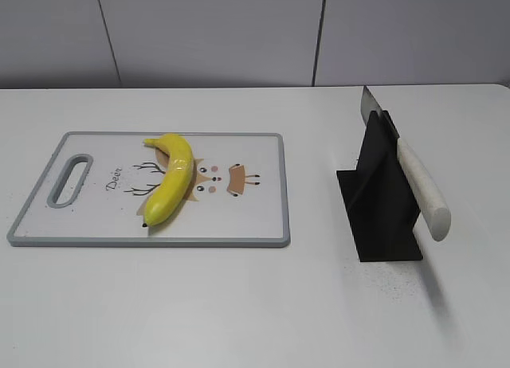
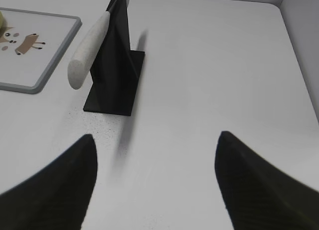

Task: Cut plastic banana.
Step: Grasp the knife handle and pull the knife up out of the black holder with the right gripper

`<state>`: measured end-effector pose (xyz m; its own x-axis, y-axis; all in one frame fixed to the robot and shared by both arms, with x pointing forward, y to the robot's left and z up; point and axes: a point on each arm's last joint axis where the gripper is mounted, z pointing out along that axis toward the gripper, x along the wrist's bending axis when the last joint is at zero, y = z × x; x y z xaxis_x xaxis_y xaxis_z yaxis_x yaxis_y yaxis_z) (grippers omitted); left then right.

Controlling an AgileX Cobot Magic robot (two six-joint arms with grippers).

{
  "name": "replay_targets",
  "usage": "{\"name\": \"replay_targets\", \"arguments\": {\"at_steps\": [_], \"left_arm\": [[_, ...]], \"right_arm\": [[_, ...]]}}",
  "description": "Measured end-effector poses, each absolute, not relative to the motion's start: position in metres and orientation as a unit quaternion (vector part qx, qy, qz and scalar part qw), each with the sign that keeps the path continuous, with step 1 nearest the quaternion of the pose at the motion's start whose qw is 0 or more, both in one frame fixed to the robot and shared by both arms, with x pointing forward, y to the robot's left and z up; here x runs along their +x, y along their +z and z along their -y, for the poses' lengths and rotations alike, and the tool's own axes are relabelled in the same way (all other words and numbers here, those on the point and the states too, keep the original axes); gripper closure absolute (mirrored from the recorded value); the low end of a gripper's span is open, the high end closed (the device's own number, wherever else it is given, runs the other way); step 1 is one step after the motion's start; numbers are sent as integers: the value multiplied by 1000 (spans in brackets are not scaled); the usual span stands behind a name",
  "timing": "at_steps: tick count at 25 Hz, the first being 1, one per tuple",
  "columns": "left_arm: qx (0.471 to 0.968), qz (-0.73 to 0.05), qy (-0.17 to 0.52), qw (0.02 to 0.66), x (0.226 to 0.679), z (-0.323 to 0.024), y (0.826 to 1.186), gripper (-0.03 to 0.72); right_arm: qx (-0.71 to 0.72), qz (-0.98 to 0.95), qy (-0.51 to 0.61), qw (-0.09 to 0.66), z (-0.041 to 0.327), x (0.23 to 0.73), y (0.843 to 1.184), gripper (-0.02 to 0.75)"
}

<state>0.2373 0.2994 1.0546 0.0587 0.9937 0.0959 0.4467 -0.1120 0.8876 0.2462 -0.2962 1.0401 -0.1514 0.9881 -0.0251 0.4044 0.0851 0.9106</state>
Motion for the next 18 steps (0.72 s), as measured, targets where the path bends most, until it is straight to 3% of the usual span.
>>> {"name": "replay_targets", "arguments": {"at_steps": [18], "left_arm": [[637,-566,388,352,237,-299,1055,104]], "right_arm": [[542,-642,405,361,296,246,1040,164]]}}
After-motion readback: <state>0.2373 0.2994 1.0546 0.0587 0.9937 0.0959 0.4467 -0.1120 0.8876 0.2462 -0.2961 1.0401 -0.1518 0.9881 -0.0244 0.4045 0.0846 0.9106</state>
